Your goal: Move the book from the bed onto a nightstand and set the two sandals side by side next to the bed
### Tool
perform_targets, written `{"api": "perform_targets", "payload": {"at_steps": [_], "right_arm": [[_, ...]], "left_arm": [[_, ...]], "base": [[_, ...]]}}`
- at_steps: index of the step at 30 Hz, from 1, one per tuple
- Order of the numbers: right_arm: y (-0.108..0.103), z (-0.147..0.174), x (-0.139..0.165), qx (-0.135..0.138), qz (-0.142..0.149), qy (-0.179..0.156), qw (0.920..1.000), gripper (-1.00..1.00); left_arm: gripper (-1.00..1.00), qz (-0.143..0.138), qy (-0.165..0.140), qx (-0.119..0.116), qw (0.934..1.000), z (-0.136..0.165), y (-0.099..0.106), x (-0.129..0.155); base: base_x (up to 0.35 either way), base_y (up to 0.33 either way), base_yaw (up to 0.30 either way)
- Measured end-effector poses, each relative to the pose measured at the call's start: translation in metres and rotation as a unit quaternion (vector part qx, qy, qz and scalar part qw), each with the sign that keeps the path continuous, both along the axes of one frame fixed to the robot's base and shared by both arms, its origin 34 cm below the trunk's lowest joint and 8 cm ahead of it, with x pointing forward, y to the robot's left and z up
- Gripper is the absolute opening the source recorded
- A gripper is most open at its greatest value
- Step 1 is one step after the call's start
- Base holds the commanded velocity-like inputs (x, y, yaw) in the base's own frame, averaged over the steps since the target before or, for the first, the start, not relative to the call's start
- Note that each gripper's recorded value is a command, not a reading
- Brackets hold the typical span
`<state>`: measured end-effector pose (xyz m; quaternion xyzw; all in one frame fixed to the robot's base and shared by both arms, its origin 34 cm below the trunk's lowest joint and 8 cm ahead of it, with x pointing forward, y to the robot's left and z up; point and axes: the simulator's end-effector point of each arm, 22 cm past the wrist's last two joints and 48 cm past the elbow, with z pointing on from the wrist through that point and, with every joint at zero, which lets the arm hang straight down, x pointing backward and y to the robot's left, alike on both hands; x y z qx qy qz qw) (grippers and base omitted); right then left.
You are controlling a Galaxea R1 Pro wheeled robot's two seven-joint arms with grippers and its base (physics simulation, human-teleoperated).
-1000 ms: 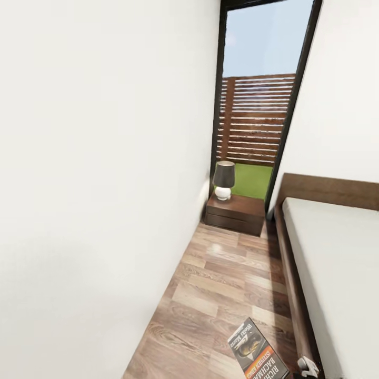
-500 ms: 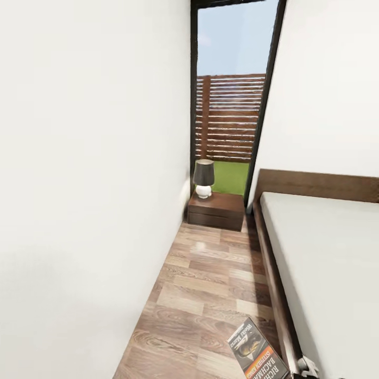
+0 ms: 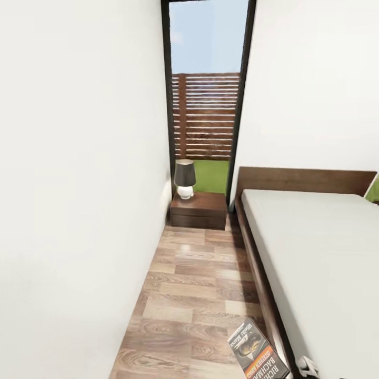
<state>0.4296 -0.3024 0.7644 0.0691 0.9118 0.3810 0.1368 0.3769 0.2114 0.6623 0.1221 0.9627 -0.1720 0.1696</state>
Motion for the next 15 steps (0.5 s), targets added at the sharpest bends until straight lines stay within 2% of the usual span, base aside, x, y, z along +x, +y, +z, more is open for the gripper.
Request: {"api": "perform_targets", "payload": {"at_steps": [10,15], "right_arm": [[0.0000,-0.0015,-0.0010,0.000,0.000,0.003,1.0000,-1.00],[0.0001,-0.0031,-0.0017,0.000,0.000,0.005,1.0000,-1.00]], "left_arm": [[1.00,0.000,0.002,0.000,1.0000,-0.0013,0.0004,-0.0017],[1.00,0.000,0.005,0.000,1.0000,-0.0026,0.0003,-0.0030]], "base": [[0.270,0.138,-0.261],[0.070,0.031,-0.069]]}}
